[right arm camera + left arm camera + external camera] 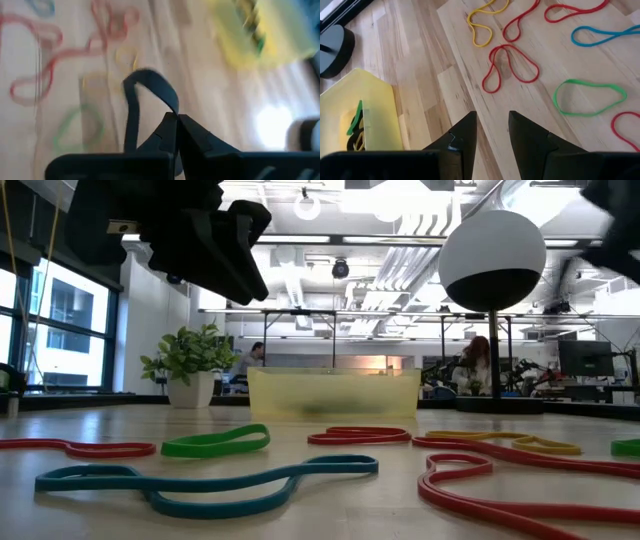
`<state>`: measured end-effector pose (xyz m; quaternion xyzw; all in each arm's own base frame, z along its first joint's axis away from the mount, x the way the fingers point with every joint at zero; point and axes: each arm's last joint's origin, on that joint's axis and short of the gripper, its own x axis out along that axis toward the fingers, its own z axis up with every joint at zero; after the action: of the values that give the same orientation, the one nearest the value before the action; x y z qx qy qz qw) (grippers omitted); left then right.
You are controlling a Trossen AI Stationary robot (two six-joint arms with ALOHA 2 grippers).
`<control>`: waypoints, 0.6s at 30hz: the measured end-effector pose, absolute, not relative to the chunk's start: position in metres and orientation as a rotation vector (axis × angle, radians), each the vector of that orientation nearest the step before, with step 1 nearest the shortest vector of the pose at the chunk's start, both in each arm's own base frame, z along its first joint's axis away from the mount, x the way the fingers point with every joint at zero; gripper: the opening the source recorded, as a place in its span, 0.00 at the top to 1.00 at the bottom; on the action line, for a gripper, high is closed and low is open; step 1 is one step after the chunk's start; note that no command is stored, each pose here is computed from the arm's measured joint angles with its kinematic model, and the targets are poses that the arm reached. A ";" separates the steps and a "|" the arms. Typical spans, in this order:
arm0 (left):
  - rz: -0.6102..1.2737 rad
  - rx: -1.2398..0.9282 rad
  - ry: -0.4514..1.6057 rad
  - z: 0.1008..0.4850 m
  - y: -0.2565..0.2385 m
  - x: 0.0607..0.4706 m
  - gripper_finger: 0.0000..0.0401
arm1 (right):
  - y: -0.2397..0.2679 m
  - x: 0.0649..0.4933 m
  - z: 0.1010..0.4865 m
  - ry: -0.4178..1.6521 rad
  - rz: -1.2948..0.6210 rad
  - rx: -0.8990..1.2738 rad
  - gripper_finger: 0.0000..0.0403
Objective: Pick and place rubber bands into bin
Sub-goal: Put the top black rubber band into the yellow bin
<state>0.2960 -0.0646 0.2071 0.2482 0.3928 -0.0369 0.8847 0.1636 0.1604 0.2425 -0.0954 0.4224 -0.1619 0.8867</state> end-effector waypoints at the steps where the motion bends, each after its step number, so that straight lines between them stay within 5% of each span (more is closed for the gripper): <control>1: -0.077 0.517 0.817 0.207 -0.065 0.296 0.75 | 0.160 0.167 0.249 0.853 -0.338 -0.219 1.00; 18: -0.099 0.515 0.829 0.206 -0.066 0.295 0.75 | 0.110 0.230 0.302 0.693 -0.544 -0.417 1.00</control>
<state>0.2949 -0.0655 0.2062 0.2474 0.3979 -0.0478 0.8822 0.2303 0.1103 0.3020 -0.2002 0.3328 -0.2615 0.8836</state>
